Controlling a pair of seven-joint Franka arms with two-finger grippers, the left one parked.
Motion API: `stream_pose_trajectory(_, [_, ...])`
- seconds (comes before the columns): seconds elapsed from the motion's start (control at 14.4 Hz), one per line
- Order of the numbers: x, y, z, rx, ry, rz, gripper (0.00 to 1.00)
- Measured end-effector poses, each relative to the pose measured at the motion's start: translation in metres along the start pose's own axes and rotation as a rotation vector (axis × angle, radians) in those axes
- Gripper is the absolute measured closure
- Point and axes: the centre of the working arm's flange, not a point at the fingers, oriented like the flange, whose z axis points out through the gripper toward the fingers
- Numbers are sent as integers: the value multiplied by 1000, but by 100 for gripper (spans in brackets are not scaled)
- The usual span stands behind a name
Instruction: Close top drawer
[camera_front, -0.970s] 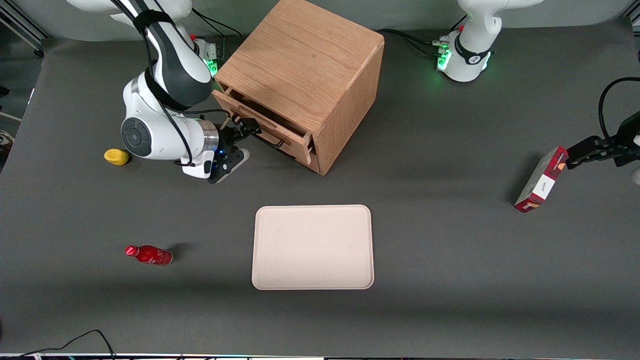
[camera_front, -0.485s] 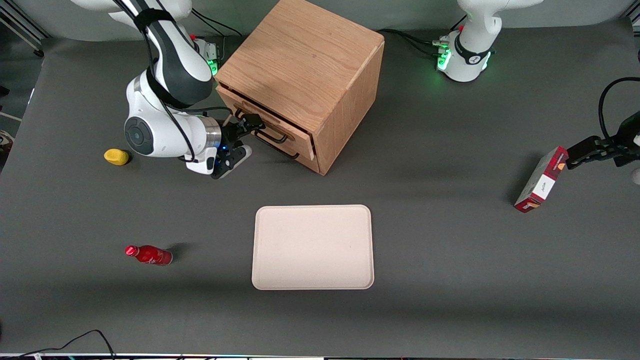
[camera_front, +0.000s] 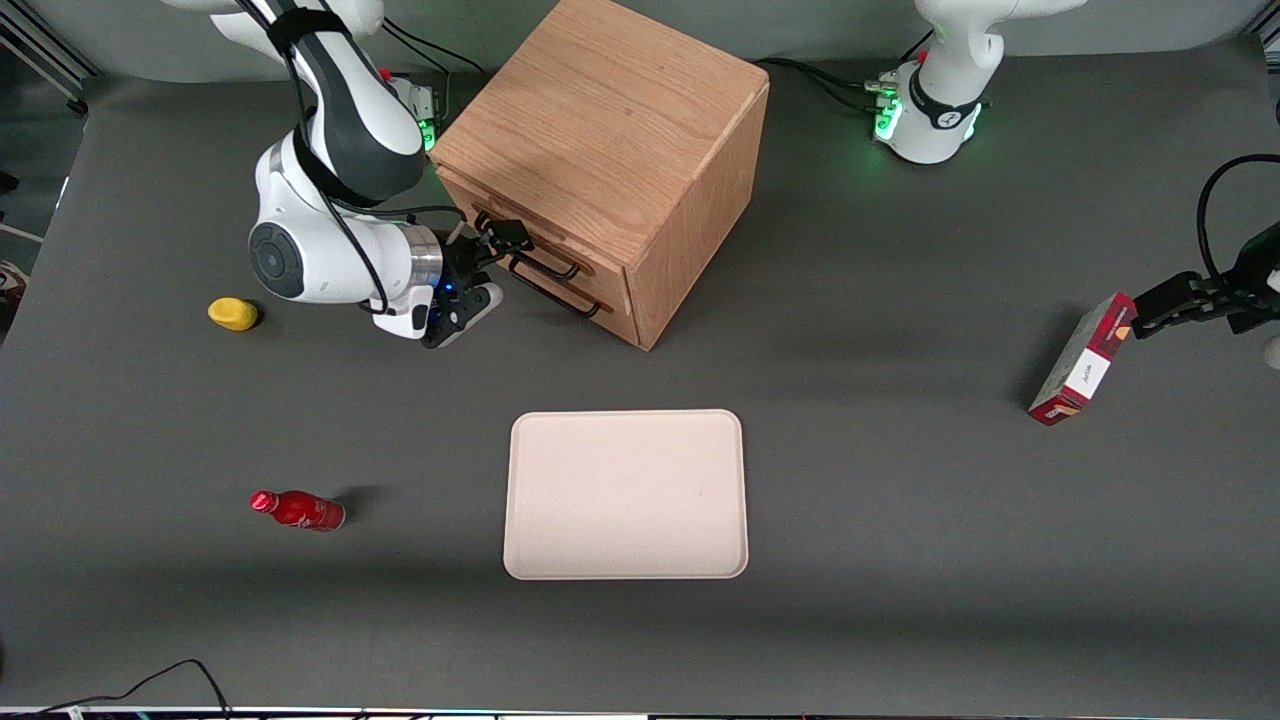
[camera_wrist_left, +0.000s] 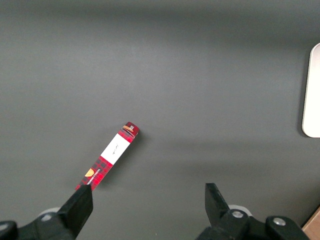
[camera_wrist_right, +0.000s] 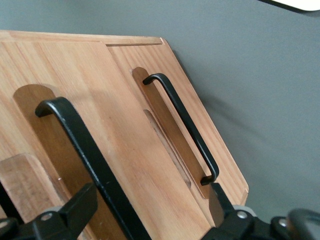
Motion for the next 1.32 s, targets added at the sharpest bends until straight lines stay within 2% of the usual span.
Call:
stream_pose_trajectory(0.21, [-2,-2,-2,-3,6,-2,0])
stream_pose_trajectory(0.42, [2,-12,-18,-59,24,-45,0])
stream_pose_trajectory(0.62, [4,-30,-46,-89,38,-90,0])
stream_pose_trajectory(0.9, [-15,-74,-125,-221,26,-87,0])
stream_pose_trajectory(0.97, [-26,-89,-152,-256,35,-65,0])
stream_pose_trajectory(1.11, [-57,-118,-205,-328,84,10,0])
stream_pose_trajectory(1.32, [-117,-135,-268,-420,198,193,0])
